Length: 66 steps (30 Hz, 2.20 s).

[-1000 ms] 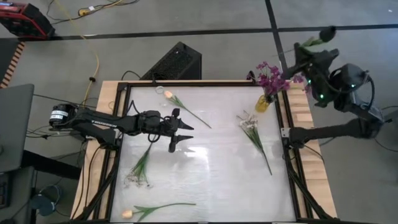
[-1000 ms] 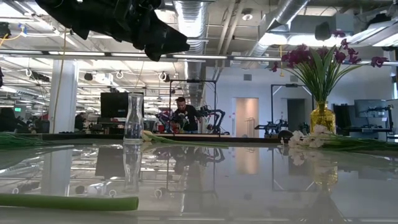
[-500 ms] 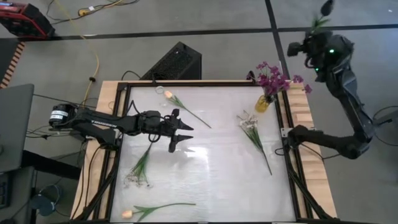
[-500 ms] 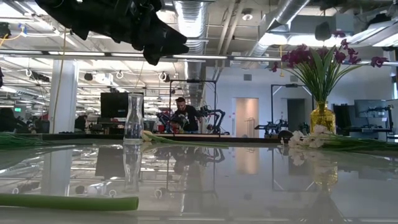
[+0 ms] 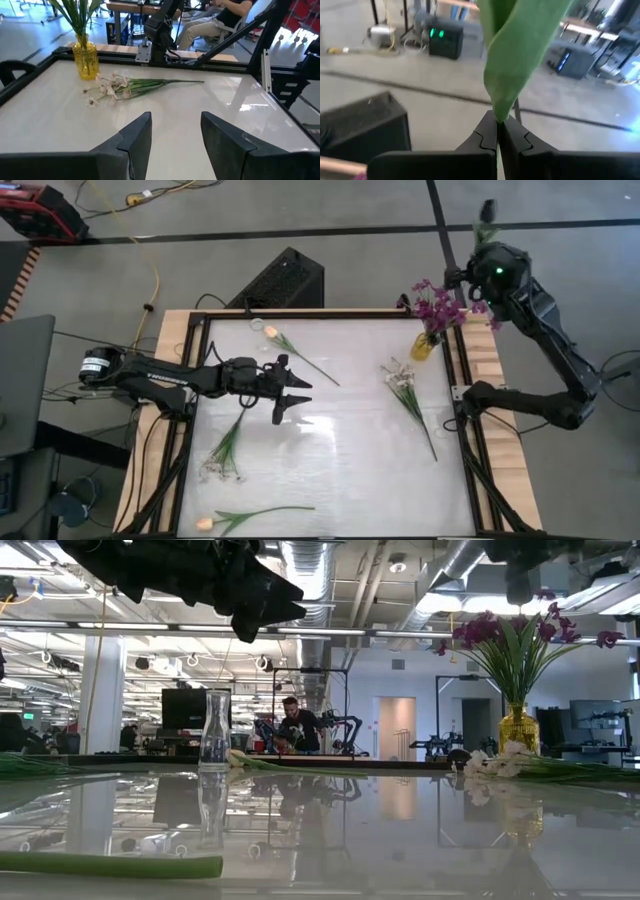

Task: Sort flowers into vase by color
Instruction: Put the black tulip into the yellow vase

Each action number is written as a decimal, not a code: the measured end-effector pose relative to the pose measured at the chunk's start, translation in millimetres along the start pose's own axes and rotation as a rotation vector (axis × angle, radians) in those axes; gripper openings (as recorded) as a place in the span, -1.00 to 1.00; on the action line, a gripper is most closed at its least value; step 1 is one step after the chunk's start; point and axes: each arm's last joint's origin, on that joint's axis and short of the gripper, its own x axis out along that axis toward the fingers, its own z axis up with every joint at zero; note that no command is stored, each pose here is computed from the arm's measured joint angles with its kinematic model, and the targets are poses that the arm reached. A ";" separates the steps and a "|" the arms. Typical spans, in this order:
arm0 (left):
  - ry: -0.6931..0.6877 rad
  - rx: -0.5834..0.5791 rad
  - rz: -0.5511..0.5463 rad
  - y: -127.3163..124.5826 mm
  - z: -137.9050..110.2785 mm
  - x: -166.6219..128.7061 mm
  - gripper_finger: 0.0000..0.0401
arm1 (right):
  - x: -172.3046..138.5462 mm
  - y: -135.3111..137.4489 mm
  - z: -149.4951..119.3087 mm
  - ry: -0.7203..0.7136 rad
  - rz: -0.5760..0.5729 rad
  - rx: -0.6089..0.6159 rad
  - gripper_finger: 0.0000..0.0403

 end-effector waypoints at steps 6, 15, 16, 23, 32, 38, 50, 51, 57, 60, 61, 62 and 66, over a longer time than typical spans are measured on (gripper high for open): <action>0.022 0.001 -0.018 -5.2 -2.5 0.3 -0.21 | -11.3 4.2 -21.2 0.042 0.125 0.066 -0.87; 0.042 0.044 -0.034 -9.7 -4.7 0.4 -0.21 | -0.1 17.0 -80.2 -0.059 0.088 0.179 -0.87; 0.049 0.044 -0.034 -9.7 -5.4 0.4 -0.21 | 1.8 17.3 -84.3 -0.059 0.082 0.182 -0.87; 0.077 0.042 -0.037 -9.5 -8.0 0.2 -0.21 | 6.1 19.6 -93.4 -0.035 0.101 0.202 -0.87; 0.073 0.048 -0.027 -8.6 -7.6 0.2 -0.21 | -20.0 2.1 -81.1 -0.043 0.238 0.242 -0.87; 0.062 0.047 -0.020 -7.6 -6.5 0.3 -0.21 | -33.5 -8.8 -72.3 -0.039 0.245 0.237 -0.87; 0.052 0.050 -0.021 -7.7 -5.5 0.3 -0.21 | -48.0 -23.2 -58.2 -0.047 0.167 0.216 -0.87; 0.053 0.051 -0.021 -7.7 -5.6 0.3 -0.21 | -46.2 -21.9 -59.4 -0.031 0.159 0.205 -0.87; 0.058 0.052 -0.021 -7.7 -6.0 0.3 -0.21 | -31.1 -7.8 -69.5 0.094 0.177 0.167 -0.87; 0.057 0.052 -0.021 -7.7 -6.0 0.3 -0.21 | -21.9 1.3 -76.1 0.119 0.218 0.158 -0.87; 0.058 0.052 -0.021 -7.7 -6.1 0.3 -0.21 | -18.9 4.3 -77.4 0.121 0.233 0.161 -0.87; 0.060 0.052 -0.022 -7.7 -6.2 0.3 -0.21 | -17.0 6.4 -78.6 0.123 0.245 0.160 -0.87; 0.078 0.050 -0.021 -7.5 -8.0 0.2 -0.21 | -13.1 10.2 -76.5 0.105 0.263 0.171 -0.85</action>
